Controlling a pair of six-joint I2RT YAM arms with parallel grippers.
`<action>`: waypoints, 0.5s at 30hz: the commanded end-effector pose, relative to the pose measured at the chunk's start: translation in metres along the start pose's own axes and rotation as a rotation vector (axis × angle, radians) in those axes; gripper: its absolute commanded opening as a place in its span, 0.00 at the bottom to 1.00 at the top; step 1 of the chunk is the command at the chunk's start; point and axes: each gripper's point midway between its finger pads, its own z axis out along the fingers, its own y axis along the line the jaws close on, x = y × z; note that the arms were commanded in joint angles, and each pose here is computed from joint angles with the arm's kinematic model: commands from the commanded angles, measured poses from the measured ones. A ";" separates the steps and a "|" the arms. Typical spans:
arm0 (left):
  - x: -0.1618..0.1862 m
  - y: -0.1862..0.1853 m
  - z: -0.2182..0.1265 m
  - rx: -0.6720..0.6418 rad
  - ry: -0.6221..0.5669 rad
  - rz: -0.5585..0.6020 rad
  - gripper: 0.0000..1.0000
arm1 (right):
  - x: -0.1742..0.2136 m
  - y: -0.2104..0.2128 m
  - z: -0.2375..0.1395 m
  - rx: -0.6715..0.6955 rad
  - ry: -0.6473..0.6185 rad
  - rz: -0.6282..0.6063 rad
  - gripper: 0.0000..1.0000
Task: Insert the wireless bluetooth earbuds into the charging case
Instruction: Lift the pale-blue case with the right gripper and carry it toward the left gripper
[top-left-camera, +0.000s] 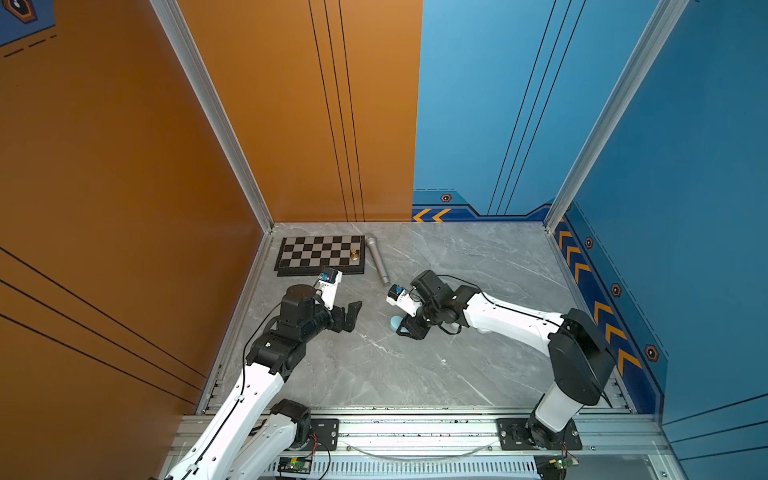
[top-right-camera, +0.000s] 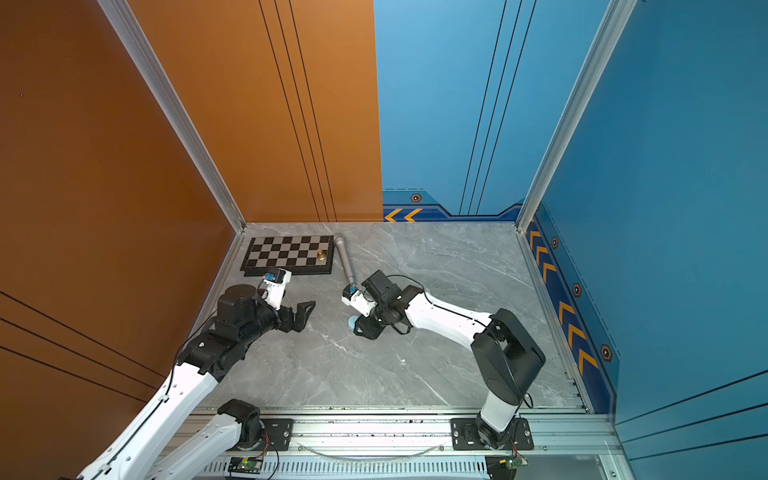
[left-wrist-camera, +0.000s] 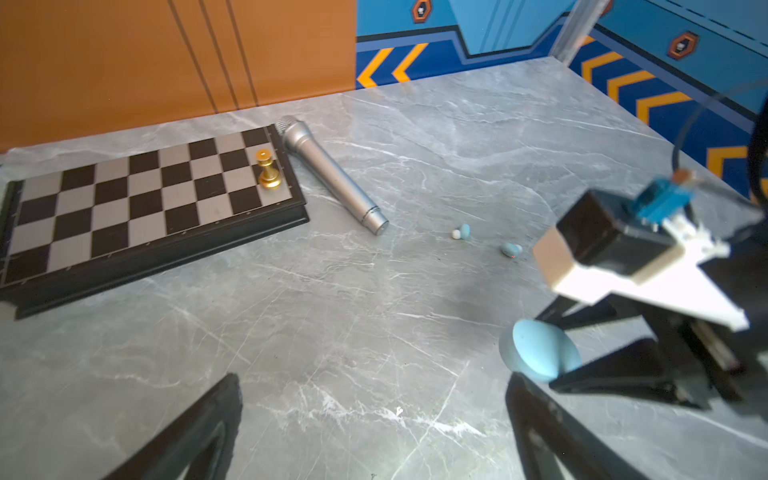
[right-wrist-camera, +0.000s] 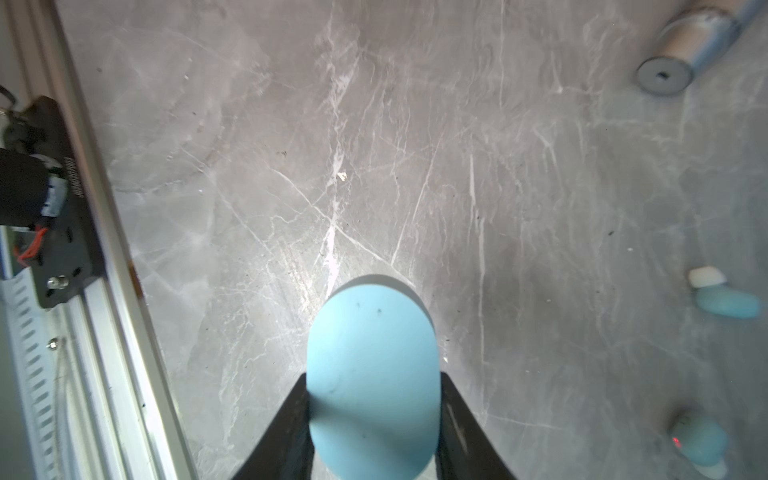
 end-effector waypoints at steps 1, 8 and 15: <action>-0.017 -0.043 0.000 0.230 -0.072 0.154 0.97 | 0.004 0.025 -0.035 -0.170 -0.052 -0.099 0.25; -0.001 -0.119 -0.005 0.601 -0.047 0.324 0.88 | 0.007 0.025 -0.109 -0.284 -0.211 -0.223 0.24; 0.025 -0.171 0.002 0.775 -0.008 0.516 0.78 | 0.017 0.034 -0.138 -0.326 -0.226 -0.290 0.24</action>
